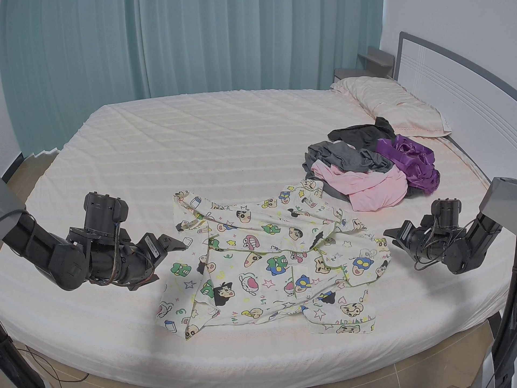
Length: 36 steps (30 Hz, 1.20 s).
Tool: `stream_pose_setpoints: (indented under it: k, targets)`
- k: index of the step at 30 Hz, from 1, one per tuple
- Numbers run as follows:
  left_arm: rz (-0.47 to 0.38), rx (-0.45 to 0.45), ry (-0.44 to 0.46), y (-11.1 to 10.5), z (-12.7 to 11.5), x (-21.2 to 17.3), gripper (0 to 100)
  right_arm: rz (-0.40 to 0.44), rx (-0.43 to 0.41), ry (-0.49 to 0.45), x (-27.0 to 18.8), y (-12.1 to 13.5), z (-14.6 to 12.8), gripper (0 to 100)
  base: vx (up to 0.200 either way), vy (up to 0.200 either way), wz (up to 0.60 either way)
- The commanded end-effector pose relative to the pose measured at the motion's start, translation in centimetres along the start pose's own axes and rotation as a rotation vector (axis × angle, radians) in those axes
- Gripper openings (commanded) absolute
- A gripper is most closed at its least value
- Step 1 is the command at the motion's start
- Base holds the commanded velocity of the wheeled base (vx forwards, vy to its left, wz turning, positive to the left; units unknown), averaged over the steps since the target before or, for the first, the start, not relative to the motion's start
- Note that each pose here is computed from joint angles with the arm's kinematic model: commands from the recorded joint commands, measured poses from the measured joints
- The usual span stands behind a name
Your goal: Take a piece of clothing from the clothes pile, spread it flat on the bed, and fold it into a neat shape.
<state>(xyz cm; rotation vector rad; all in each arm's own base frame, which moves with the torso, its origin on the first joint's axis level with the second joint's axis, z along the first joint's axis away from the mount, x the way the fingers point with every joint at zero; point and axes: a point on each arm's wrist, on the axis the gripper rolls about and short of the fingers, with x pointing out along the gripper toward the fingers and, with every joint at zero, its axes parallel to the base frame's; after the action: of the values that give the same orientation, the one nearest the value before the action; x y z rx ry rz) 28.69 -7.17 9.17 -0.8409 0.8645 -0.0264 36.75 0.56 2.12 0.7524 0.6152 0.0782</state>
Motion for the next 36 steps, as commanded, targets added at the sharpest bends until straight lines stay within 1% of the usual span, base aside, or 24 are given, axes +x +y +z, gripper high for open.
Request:
stream_pose_setpoints:
  k: [1,3,7,8,10,11,12,14,16,20,21,22,26,31,34,36]
  targets:
    - [0.025,0.005,0.04,0.3,-0.8,1.2,100,-0.036,0.021,0.019,0.7,-1.5,-0.5,100,0.0,0.0,0.0]
    - [0.042,0.014,0.068,0.4,-1.5,2.1,100,-0.038,0.02,0.013,0.0,-1.2,-0.5,100,0.0,0.0,0.0]
    - [0.032,0.034,0.082,0.1,-2.4,3.5,100,-0.056,0.013,-0.01,-1.0,-0.5,-0.6,100,0.0,0.0,0.0]
    - [0.01,0.031,0.07,-0.2,-3.0,4.6,100,-0.074,0.013,-0.019,-1.8,-0.3,-0.9,100,0.0,0.0,0.0]
    - [-0.014,0.014,0.025,-0.8,-3.8,5.9,100,-0.079,0.02,-0.018,-2.7,0.2,-1.3,100,0.0,0.0,0.0]
    - [-0.017,0.012,0.01,-1.0,-3.9,6.2,100,-0.078,0.021,-0.019,-3.0,0.2,-1.3,100,0.0,0.0,0.0]
    - [-0.02,0.015,-0.034,-1.2,-4.5,7.1,100,-0.085,0.036,-0.012,-3.6,0.2,-1.7,100,0.0,0.0,0.0]
    - [-0.026,0.023,-0.077,-1.9,-5.2,7.8,100,-0.079,0.057,-0.017,-4.5,0.4,-1.9,100,0.0,0.0,0.0]
    - [-0.036,-0.013,-0.097,-2.6,-5.7,8.1,100,-0.057,0.072,-0.042,-5.0,0.7,-1.8,100,0.0,0.0,0.0]
    - [-0.076,-0.108,-0.102,-3.9,-6.0,9.1,100,-0.034,0.079,-0.065,-5.1,0.6,-2.0,100,0.0,0.0,0.0]
    - [-0.075,-0.11,-0.1,-3.9,-6.1,9.2,100,-0.033,0.079,-0.066,-5.1,0.6,-2.0,100,0.0,0.0,0.0]
    - [-0.077,-0.125,-0.116,-4.1,-6.1,10.1,100,-0.032,0.079,-0.067,-5.1,0.5,-2.1,100,0.0,0.0,0.0]
    - [-0.071,-0.124,-0.179,-3.9,-6.4,12.4,100,-0.034,0.079,-0.068,-5.1,0.5,-2.1,100,0.0,0.0,0.0]
    - [-0.071,-0.108,-0.192,-4.1,-7.3,13.5,100,-0.032,0.079,-0.067,-5.1,0.5,-2.1,100,0.0,0.0,0.0]
    - [-0.059,-0.11,-0.237,-4.3,-7.2,13.7,100,-0.032,0.079,-0.067,-5.1,0.5,-2.1,100,0.0,0.0,0.0]
    - [-0.033,-0.103,-0.287,-4.1,-6.9,13.9,100,-0.033,0.081,-0.066,-5.1,0.4,-2.2,100,0.0,0.0,0.0]
